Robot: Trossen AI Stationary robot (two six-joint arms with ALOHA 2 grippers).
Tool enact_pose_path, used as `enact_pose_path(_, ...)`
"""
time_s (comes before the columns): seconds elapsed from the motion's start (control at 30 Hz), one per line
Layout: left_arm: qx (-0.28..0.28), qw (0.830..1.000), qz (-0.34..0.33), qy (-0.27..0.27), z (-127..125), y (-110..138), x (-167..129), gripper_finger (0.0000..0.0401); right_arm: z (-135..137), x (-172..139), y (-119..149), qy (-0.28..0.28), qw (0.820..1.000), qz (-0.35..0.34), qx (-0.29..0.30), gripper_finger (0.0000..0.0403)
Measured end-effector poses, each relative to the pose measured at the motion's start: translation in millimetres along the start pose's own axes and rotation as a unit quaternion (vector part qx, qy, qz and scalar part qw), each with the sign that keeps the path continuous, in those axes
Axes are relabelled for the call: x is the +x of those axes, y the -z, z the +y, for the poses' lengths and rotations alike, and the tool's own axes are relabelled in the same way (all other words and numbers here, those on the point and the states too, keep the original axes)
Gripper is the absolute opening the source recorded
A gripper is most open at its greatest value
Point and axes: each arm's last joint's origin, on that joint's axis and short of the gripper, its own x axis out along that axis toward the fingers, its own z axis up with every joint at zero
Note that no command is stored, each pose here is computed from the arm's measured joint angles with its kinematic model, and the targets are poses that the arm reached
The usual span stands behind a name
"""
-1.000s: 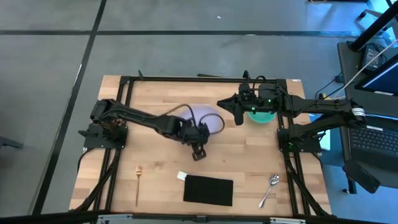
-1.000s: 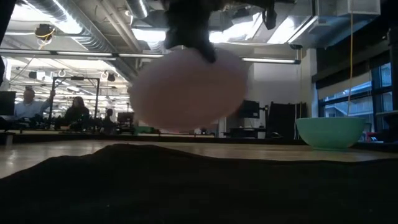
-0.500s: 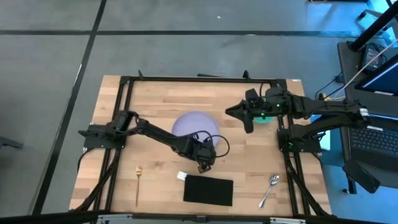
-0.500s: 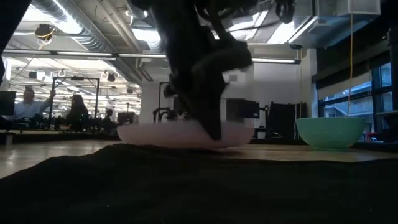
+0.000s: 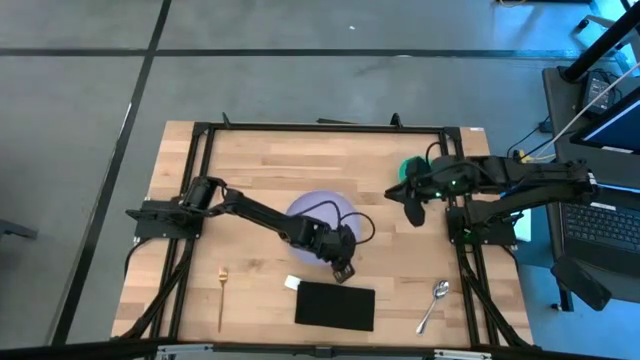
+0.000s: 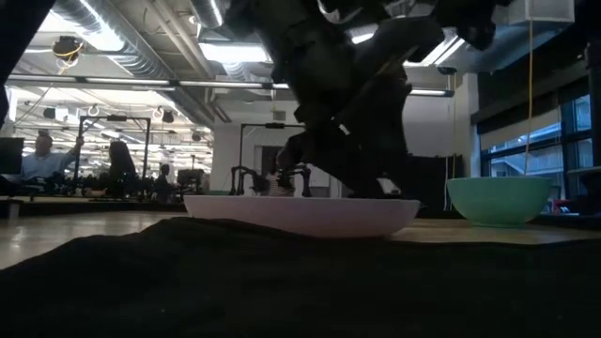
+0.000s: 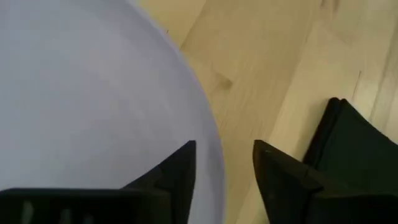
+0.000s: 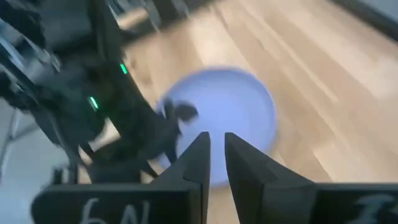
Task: Set table place
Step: Stack the green bowl on top of the purple plate
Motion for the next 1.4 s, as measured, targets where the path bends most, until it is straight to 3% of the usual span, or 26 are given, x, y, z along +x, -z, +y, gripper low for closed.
enact_pose_path(0.27,-0.072,0.993,-0.003,0.089,-6,-14,-6,0.0178,-14,-2,23,0.07,0.989,0.127,-0.023,0.0052)
enact_pose_path(0.53,-0.082,0.991,-0.028,0.103,0,-32,-24,0.0179,-20,11,32,0.122,0.968,0.206,-0.077,0.0073)
enact_pose_path(0.67,-0.082,0.989,-0.051,0.113,5,-45,-42,0.0179,-25,22,41,0.16,0.943,0.282,-0.078,0.0099)
enact_pose_path(0.83,-0.067,0.987,-0.081,0.123,9,-58,-65,0.0179,-34,34,52,0.22,0.893,0.386,-0.066,0.0137)
enact_pose_path(0.93,-0.066,0.987,-0.087,0.12,14,-63,-71,0.0179,-37,43,51,0.237,0.887,0.394,-0.047,0.0157)
enact_pose_path(1.07,-0.076,0.983,-0.096,0.135,16,-70,-81,0.0179,-41,54,46,0.25,0.895,0.367,-0.038,0.0174)
enact_pose_path(1.4,-0.077,0.971,-0.122,0.188,10,-78,-125,0.0179,-69,63,36,0.303,0.885,0.353,0.027,0.0178)
